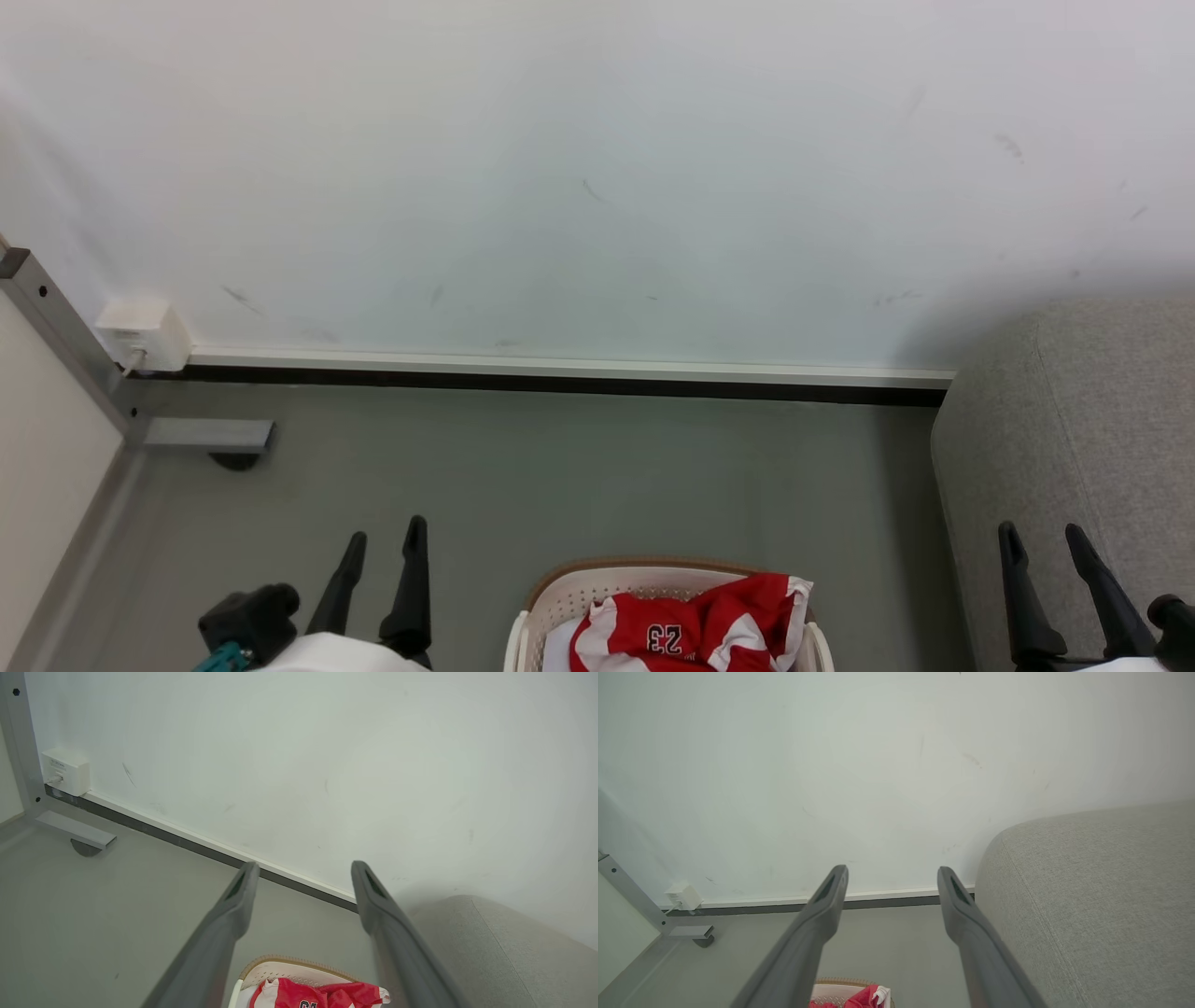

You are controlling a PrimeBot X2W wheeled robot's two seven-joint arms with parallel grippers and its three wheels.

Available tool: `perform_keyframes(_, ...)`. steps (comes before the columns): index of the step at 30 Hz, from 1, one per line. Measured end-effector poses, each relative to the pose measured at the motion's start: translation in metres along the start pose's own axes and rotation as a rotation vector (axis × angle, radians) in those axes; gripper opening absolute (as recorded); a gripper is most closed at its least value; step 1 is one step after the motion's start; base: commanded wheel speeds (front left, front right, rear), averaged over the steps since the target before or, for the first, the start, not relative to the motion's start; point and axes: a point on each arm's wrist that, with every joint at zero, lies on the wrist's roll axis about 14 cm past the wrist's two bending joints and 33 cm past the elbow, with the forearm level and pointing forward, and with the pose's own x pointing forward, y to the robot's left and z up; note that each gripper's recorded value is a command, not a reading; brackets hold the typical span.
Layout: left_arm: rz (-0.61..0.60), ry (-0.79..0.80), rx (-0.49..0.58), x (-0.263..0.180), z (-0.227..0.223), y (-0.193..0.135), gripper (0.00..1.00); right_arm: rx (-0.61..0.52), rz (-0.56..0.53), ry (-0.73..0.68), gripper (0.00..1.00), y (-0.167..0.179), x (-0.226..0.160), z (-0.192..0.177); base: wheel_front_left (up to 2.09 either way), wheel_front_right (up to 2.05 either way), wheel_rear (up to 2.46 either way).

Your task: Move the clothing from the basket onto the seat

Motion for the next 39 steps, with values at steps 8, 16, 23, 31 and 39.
perform_keyframes(8, -0.014, -0.012, 0.087, 0.000, 0.001, -0.003, 1.00, -0.068, 0.013, -0.006, 1.00, 0.001, 0.000, 0.000, 0.00, 0.00, 0.00)
perform_keyframes(16, -0.036, -0.027, 0.173, -0.001, 0.002, -0.008, 1.00, -0.117, 0.020, -0.012, 1.00, 0.001, -0.001, 0.000, 0.00, 0.00, 0.00)
perform_keyframes(23, -0.050, -0.043, 0.238, -0.002, 0.004, -0.011, 1.00, -0.169, 0.031, -0.016, 1.00, 0.002, -0.003, 0.000, 0.00, 0.00, 0.00)
perform_keyframes(31, -0.062, -0.058, 0.307, -0.003, 0.005, -0.013, 1.00, -0.197, 0.035, -0.027, 1.00, 0.002, -0.003, 0.001, 0.00, 0.00, 0.00)
perform_keyframes(39, -0.075, -0.070, 0.369, -0.006, 0.005, -0.014, 1.00, -0.229, 0.041, -0.034, 1.00, 0.003, -0.005, 0.002, 0.00, 0.00, 0.00)
